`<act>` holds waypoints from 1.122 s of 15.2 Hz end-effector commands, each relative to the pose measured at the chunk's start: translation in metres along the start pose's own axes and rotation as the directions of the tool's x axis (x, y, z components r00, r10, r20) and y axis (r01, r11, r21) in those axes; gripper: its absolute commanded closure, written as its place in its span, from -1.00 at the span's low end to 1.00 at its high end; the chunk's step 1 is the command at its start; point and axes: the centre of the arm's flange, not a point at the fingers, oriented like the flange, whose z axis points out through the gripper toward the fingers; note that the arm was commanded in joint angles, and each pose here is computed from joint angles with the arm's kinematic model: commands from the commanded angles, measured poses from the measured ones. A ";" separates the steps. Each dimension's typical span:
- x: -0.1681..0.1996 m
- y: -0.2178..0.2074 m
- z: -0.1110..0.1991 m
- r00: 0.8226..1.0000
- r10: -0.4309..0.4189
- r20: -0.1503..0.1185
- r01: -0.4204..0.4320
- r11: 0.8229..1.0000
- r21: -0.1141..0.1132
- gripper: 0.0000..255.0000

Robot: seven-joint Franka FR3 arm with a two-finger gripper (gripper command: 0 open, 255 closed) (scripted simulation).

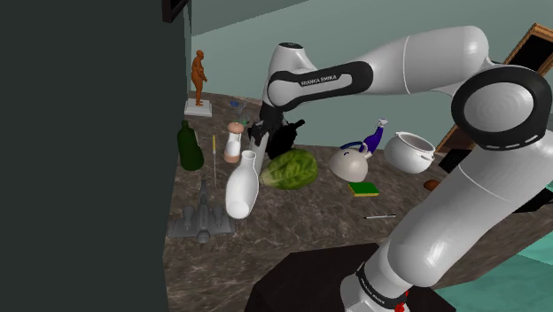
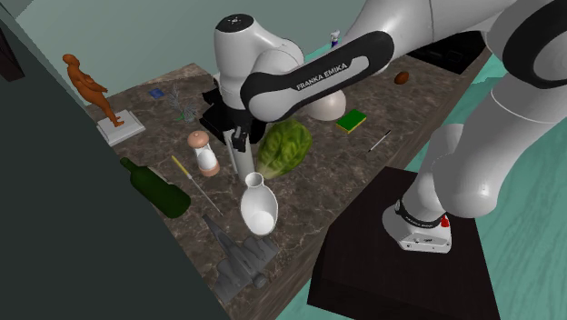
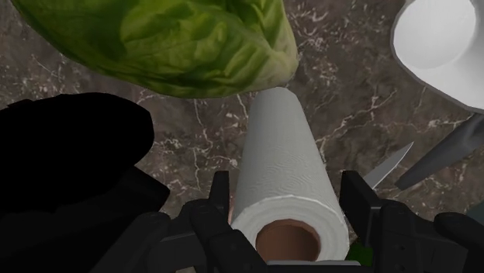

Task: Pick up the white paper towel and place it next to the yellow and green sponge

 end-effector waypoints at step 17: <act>0.010 0.006 -0.096 1.000 0.000 0.000 0.000 1.000 0.000 1.00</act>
